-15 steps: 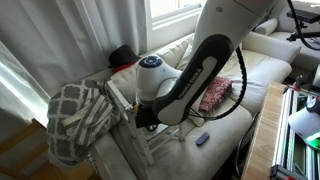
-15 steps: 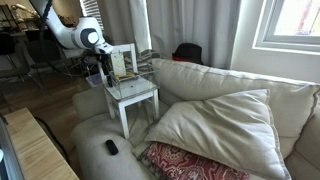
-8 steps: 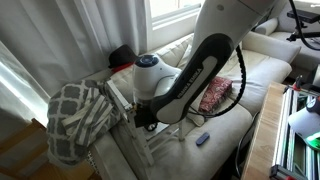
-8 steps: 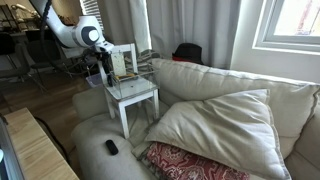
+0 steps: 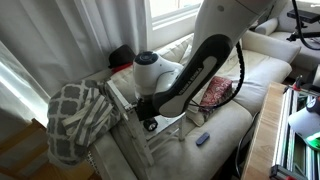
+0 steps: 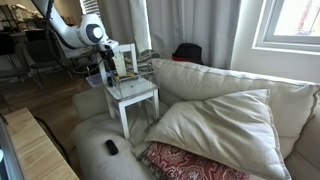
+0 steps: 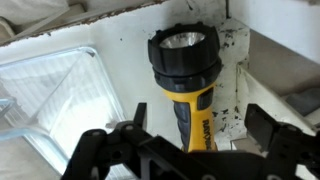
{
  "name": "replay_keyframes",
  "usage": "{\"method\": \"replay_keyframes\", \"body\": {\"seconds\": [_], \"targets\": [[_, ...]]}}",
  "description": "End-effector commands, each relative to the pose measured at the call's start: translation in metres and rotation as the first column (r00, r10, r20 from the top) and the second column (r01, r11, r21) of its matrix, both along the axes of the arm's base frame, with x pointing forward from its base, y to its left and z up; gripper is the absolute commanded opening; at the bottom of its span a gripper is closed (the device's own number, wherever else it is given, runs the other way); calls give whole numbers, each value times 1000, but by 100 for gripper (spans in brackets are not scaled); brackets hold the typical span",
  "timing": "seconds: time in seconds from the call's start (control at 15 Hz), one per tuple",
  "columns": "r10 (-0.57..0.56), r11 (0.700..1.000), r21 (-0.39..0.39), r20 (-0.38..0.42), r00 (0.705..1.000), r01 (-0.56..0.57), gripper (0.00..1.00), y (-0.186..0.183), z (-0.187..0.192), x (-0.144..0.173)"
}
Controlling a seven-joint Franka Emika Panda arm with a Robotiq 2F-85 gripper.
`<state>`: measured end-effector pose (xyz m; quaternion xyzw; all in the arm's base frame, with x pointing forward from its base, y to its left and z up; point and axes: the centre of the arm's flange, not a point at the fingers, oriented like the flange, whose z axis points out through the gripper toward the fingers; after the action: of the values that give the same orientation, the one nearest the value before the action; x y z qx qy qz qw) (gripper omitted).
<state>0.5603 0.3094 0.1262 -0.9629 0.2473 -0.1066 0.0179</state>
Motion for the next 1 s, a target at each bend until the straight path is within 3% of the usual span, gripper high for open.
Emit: {"method": "replay_keyframes", "body": {"seconds": [0.0,0.73,0.93], "targets": [[21,1000,-21,-4,1000,-21,100,-1,-11,3],[54,998,4,45,997,-55,100,6,-47,2],[48,999,12,49,998,-49,66,3,-54,3]]}}
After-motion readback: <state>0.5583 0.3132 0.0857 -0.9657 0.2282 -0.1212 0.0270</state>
